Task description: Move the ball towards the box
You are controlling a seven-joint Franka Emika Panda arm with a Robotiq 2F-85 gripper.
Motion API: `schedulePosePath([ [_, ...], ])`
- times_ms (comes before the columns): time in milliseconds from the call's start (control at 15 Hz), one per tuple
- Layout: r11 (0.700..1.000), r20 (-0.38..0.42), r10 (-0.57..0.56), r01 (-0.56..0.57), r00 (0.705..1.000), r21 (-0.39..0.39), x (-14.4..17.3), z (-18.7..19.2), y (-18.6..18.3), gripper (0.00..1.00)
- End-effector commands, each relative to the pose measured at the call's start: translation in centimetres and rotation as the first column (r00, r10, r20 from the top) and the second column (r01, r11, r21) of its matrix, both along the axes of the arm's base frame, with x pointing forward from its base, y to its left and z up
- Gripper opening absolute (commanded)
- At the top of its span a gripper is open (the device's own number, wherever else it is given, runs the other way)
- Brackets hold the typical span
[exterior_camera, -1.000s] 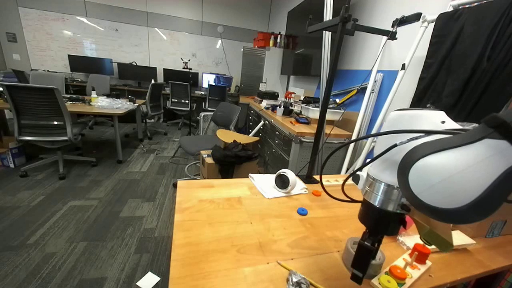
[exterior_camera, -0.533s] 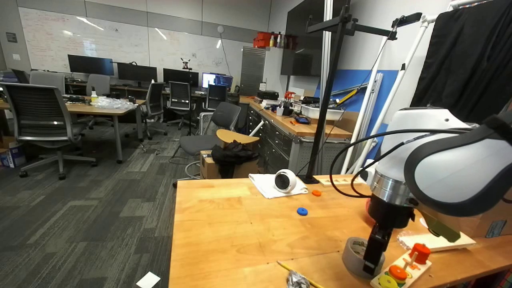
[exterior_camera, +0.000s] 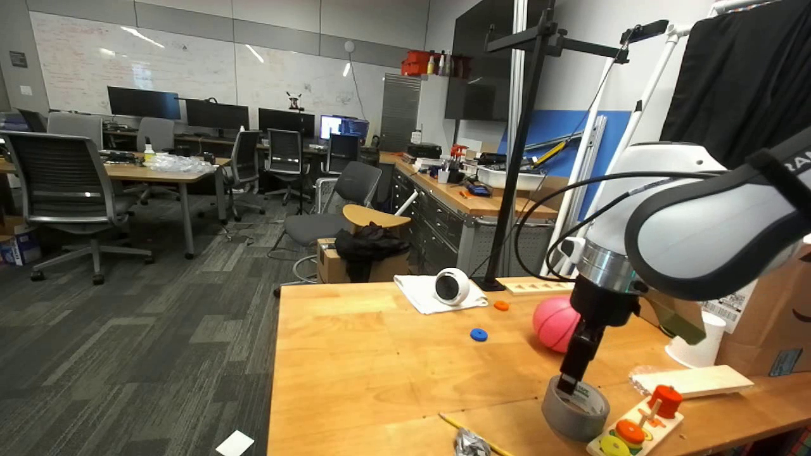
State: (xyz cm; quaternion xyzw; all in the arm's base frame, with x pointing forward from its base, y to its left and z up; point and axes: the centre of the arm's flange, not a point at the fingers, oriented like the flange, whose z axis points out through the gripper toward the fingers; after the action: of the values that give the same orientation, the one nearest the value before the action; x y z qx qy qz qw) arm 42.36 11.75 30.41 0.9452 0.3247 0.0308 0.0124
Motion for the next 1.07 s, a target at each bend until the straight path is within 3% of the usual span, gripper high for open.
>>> schedulePosePath([
  [0, 0.999, 0.025, 0.000, -0.001, 1.000, 0.051, 3.9, 0.9, 1.1, 1.00],
  [267, 0.989, 0.043, -0.063, 0.057, 0.997, 0.137, 6.9, 0.7, 4.1, 1.00],
  [733, 0.984, 0.012, -0.102, 0.099, 0.995, 0.146, 12.6, -2.8, 7.4, 1.00],
  [867, 0.984, -0.016, -0.139, 0.140, 0.990, 0.112, 14.0, -4.1, 6.3, 1.00],
  [1000, 0.990, -0.001, -0.137, 0.137, 0.991, -0.018, 14.6, -4.0, 4.0, 1.00],
])
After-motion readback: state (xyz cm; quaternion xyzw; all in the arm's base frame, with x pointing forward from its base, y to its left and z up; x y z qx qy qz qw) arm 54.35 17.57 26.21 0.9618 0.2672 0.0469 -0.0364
